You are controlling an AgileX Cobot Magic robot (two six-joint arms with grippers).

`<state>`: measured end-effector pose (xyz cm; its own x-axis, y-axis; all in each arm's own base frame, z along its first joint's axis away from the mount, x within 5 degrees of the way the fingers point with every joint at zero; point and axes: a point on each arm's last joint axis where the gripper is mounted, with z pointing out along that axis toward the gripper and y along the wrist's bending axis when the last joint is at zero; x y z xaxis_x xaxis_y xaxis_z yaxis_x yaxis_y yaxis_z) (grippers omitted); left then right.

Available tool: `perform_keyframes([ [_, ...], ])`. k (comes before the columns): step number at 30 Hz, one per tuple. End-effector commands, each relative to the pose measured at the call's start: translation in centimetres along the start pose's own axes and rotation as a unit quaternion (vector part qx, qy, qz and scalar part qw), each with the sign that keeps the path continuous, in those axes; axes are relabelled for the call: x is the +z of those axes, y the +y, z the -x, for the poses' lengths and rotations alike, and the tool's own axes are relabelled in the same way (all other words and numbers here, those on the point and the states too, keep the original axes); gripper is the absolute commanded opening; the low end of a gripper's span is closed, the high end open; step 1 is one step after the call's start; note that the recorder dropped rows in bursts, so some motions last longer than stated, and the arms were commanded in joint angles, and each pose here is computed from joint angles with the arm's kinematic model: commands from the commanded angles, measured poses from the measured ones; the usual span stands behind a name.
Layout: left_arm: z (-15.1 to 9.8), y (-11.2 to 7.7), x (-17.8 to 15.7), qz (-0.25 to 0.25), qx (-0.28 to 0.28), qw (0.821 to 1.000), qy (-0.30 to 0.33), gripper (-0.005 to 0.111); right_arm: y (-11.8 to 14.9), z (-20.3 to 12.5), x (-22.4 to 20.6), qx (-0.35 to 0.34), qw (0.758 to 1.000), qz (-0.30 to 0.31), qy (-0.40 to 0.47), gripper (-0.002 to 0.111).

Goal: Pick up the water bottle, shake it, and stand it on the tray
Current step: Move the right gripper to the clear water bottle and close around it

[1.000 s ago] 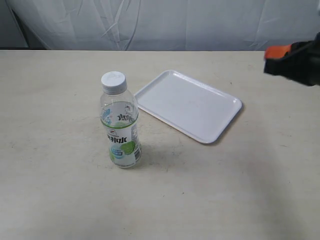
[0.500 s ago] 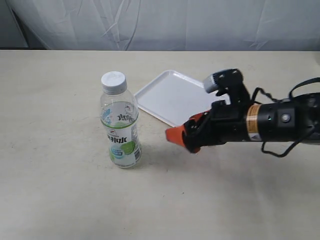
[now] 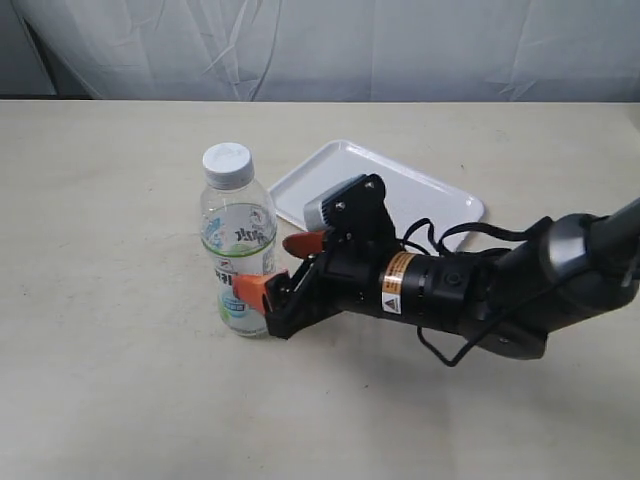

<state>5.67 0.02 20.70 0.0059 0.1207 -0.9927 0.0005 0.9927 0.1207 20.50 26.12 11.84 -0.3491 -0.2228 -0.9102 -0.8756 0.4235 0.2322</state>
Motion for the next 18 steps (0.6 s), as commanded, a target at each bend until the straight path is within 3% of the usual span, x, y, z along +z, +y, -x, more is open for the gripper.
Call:
perform_keyframes([
  [1,0.0,0.0,0.0,-0.003,0.0,1.0,-0.004,0.0,0.5,0.1,1.5,-0.015,1.0,0.012,-0.009,0.08],
  [12,0.0,0.0,0.0,-0.003,0.0,1.0,-0.004,0.0,-0.3,0.9,3.4,-0.001,1.0,-0.008,-0.004,0.078],
  [15,0.0,0.0,0.0,-0.003,0.0,1.0,-0.004,0.0,-0.4,0.9,3.6,0.002,1.0,-0.012,0.01,0.052],
  [17,0.0,0.0,0.0,-0.003,0.0,1.0,-0.004,0.0,-0.2,1.2,3.5,-0.013,1.0,-0.001,0.016,0.012],
  [18,0.0,0.0,0.0,-0.003,0.0,1.0,-0.004,0.0,0.0,1.6,3.4,-0.015,1.0,0.003,0.011,0.0],
])
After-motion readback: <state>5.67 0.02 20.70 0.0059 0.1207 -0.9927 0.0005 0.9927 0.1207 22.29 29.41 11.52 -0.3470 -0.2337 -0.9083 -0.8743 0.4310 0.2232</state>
